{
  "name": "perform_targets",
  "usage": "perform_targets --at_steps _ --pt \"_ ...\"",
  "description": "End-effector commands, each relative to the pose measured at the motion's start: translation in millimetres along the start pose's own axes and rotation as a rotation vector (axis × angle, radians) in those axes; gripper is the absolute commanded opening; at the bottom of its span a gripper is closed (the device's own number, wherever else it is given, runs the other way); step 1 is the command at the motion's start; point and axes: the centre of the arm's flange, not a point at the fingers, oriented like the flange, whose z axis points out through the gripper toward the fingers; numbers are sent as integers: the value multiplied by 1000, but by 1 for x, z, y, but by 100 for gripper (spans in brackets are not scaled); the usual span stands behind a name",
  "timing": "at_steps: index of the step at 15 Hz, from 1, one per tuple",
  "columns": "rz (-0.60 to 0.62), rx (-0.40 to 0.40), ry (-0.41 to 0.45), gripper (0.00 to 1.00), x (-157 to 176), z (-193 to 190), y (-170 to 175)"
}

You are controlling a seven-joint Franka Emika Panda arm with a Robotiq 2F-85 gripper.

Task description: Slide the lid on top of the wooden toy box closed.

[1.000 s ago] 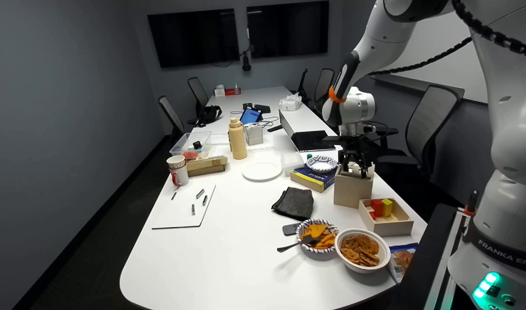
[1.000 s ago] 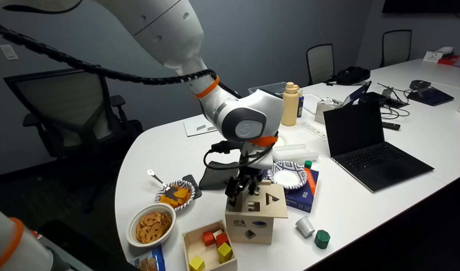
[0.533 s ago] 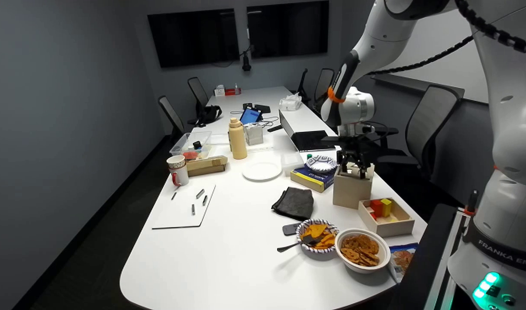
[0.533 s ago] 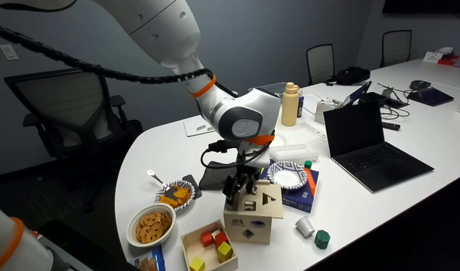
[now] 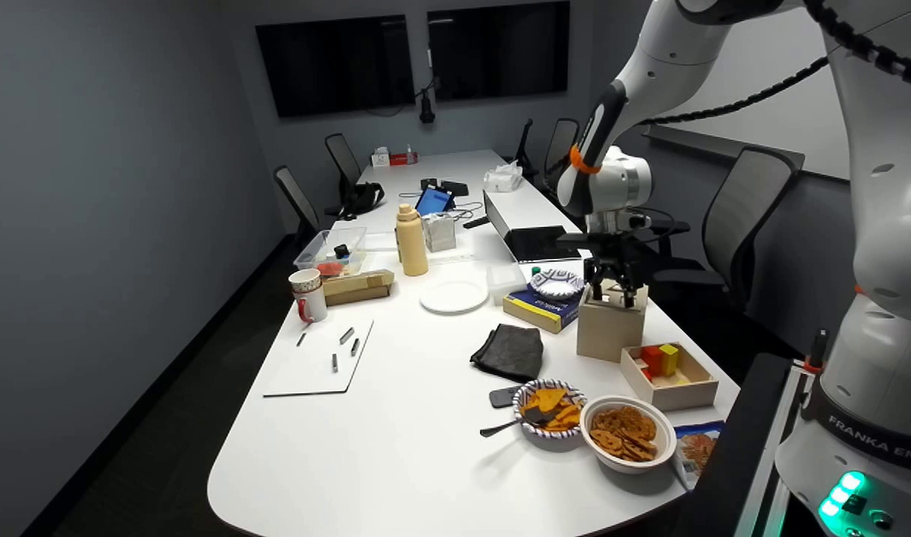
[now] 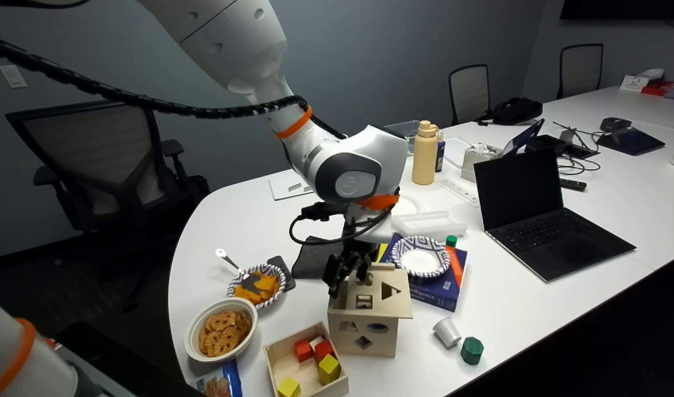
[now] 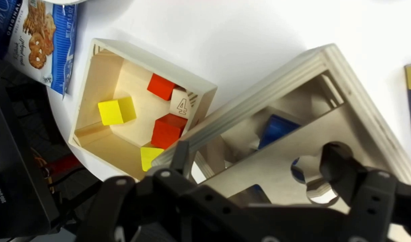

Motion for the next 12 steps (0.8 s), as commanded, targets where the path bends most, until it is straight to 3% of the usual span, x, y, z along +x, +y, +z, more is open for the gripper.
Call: perform_targets --at_steps 1,12 --pt "-9 1 -7 100 -9 -7 12" --pt "-18 -19 -37 100 -16 -5 14"
